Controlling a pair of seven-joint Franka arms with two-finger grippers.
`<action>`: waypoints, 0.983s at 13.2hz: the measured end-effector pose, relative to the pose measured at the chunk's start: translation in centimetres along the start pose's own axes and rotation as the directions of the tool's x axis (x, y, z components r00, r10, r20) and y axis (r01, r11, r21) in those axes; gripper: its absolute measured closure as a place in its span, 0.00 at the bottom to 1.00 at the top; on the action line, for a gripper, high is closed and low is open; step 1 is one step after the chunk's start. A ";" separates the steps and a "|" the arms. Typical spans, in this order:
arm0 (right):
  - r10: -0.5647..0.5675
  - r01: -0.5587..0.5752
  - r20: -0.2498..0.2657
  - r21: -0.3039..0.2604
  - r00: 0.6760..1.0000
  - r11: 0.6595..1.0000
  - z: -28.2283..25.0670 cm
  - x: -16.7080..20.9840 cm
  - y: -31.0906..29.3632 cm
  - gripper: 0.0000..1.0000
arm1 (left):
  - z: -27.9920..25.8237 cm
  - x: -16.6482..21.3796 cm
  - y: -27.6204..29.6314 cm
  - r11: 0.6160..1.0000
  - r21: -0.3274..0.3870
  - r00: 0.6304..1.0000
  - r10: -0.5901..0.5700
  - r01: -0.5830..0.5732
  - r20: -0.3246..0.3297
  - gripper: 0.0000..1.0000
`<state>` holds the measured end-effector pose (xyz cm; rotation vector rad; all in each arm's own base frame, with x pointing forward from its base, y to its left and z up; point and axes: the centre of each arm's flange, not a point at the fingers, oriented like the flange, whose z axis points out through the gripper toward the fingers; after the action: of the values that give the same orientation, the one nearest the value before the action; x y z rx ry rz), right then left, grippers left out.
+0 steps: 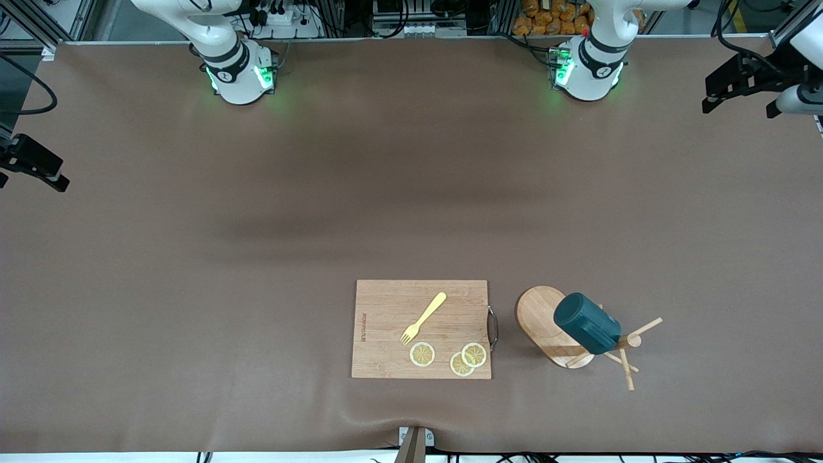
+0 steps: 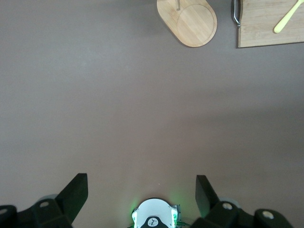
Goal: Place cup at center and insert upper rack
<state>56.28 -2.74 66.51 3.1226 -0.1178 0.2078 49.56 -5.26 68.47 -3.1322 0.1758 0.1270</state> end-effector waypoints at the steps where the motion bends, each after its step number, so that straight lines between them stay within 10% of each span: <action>1: 0.000 0.000 0.000 0.000 1.000 1.000 0.0 0.0 0.0 0.00 | 0.2 0.1 0.8 1.000 0.002 1.000 0.013 -0.013 0.004 0.00; 13: 0.000 0.000 0.000 0.000 1.000 1.000 0.0 0.0 0.0 0.00 | 3.6 5.0 0.7 0.996 -0.016 0.994 -0.087 0.086 -0.065 0.00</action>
<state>56.28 -2.73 66.51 3.1226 -0.1177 0.2079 54.17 -6.51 64.48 -3.1529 0.0393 0.0252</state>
